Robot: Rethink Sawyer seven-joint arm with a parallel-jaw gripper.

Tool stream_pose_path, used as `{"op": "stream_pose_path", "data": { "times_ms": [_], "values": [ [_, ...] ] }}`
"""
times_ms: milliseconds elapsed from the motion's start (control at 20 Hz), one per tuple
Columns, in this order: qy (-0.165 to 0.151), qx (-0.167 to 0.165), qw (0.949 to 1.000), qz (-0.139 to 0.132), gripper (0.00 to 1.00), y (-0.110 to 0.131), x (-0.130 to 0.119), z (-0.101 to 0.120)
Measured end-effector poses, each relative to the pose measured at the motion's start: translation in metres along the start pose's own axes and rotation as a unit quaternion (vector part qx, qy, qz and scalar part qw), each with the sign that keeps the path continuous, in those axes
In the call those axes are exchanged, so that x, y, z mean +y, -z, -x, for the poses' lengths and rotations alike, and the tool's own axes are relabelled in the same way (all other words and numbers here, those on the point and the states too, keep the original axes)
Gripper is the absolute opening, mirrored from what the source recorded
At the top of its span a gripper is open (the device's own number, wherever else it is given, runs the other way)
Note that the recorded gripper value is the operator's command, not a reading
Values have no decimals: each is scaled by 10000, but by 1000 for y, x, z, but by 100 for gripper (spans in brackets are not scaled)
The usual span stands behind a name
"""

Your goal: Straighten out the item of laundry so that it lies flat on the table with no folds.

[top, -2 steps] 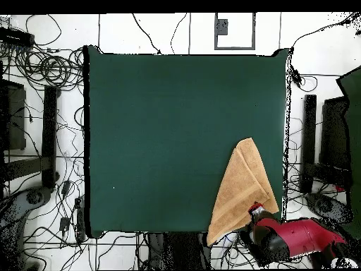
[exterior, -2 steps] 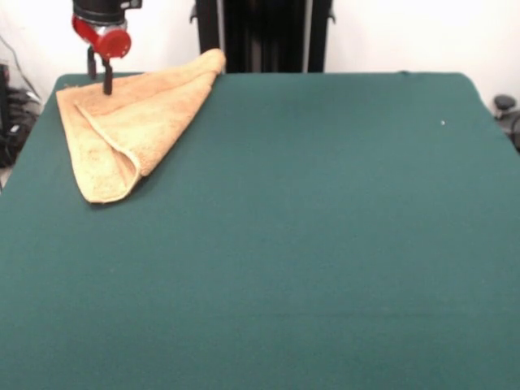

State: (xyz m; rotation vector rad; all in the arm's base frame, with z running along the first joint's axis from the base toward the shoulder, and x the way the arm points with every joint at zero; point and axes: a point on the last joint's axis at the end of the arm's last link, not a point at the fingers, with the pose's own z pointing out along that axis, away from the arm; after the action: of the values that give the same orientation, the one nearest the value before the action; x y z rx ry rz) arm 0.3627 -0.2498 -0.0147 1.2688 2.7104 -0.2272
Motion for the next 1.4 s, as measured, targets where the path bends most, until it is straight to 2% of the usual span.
{"op": "stream_pose_path", "data": {
  "times_ms": [450, 1000, 1400],
  "values": [
    [233, 5, 9997, 88, 100, -13, 0, -5],
    [576, -136, 9982, 122, 100, -13, -2, -7],
    [646, -190, 9976, 136, 100, -12, -4, -7]
  ]
}}
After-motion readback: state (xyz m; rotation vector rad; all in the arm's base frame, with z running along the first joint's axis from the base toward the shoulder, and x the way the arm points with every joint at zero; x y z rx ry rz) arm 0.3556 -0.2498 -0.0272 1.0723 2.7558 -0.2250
